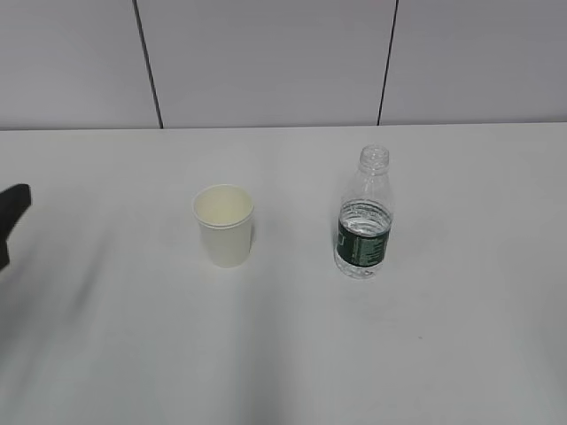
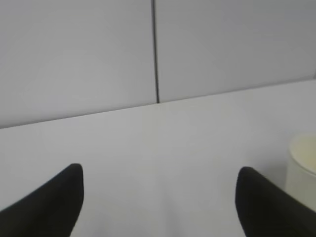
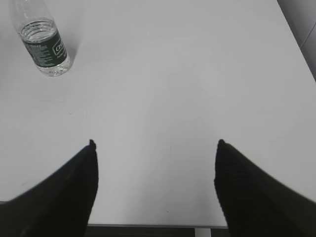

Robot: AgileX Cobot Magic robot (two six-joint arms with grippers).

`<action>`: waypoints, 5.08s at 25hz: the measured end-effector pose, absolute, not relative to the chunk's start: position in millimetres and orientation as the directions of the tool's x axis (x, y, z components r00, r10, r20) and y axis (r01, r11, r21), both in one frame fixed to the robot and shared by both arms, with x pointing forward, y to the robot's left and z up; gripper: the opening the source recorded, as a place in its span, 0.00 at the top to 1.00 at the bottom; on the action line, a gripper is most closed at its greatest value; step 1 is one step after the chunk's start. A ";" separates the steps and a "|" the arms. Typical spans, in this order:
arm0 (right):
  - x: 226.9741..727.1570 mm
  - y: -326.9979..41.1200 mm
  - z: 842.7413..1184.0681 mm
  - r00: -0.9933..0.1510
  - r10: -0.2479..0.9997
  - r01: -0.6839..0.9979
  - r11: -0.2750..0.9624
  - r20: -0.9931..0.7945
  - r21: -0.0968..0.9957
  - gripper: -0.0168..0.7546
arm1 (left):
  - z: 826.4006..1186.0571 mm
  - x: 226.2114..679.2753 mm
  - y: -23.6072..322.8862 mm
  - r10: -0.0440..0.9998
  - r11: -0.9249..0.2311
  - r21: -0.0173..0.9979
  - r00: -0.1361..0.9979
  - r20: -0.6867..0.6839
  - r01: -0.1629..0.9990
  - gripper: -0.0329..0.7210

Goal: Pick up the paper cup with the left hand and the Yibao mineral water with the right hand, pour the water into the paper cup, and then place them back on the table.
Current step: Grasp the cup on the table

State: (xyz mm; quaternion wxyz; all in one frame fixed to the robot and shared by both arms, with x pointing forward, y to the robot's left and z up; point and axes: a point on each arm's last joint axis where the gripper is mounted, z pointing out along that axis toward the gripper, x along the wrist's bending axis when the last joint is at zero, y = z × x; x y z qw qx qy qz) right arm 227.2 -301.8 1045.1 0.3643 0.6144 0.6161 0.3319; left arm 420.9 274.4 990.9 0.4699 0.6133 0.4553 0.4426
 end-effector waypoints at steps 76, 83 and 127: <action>227.2 -301.8 1045.1 0.020 0.999 0.515 0.025 -0.041 0.857 0.24 | 867.5 551.7 244.9 0.546 -0.282 0.955 0.834 0.079 0.094 0.17; 227.2 -301.8 1045.1 0.020 0.999 0.515 0.025 -0.041 0.857 0.24 | 878.8 570.7 245.7 0.555 -0.254 0.964 0.828 0.085 0.071 0.17; 227.2 -301.8 1045.1 0.020 0.999 0.515 0.025 -0.041 0.857 0.24 | 841.2 604.0 198.0 0.374 -0.245 0.962 0.927 -0.022 0.122 0.17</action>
